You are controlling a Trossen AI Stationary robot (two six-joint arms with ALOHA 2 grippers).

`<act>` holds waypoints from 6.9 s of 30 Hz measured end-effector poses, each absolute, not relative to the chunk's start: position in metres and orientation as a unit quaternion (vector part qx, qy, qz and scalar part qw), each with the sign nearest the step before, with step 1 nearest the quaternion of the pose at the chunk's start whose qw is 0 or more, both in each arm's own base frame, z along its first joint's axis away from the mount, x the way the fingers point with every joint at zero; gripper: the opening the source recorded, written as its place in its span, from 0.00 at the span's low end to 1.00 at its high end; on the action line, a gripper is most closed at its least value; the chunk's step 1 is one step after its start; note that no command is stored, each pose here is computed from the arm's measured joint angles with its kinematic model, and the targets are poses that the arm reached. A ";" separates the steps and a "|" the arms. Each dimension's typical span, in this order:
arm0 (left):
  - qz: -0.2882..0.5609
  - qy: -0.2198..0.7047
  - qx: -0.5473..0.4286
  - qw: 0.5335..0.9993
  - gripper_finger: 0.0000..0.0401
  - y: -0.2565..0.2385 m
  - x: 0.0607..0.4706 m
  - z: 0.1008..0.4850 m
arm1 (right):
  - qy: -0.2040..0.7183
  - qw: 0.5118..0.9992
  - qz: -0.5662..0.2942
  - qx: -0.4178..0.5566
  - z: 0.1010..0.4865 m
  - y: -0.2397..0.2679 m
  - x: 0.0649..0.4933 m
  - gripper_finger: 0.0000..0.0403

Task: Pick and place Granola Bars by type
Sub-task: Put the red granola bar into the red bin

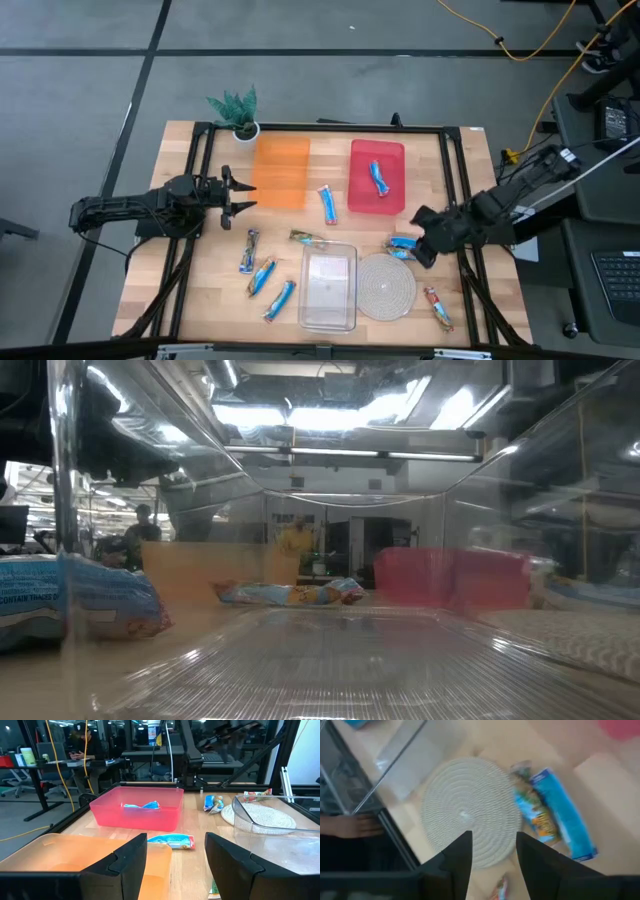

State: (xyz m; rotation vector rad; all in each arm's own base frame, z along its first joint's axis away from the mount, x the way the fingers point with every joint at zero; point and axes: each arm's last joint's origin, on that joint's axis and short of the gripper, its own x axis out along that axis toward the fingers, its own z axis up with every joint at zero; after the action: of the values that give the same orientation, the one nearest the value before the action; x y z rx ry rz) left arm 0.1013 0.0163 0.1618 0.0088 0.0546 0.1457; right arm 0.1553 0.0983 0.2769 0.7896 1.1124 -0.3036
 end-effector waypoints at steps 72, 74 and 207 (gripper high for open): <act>0.073 0.027 0.004 0.997 0.48 0.016 0.101 0.162 | 0.662 0.608 -0.321 0.299 0.151 0.237 0.144 0.61; 0.073 0.027 0.004 0.997 0.48 0.016 0.101 0.162 | 0.661 0.608 -0.320 0.301 0.149 0.237 0.144 0.61; 0.073 0.027 0.004 0.997 0.48 0.016 0.101 0.162 | 0.541 0.752 -0.333 0.174 0.195 -0.165 0.237 0.11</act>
State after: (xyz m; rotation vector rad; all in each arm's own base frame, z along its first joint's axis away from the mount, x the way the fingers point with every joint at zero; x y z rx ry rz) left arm 0.1012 0.0163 0.1619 0.0088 0.0543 0.1457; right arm 0.2369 -0.1651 0.1947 0.3804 1.1819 -0.7261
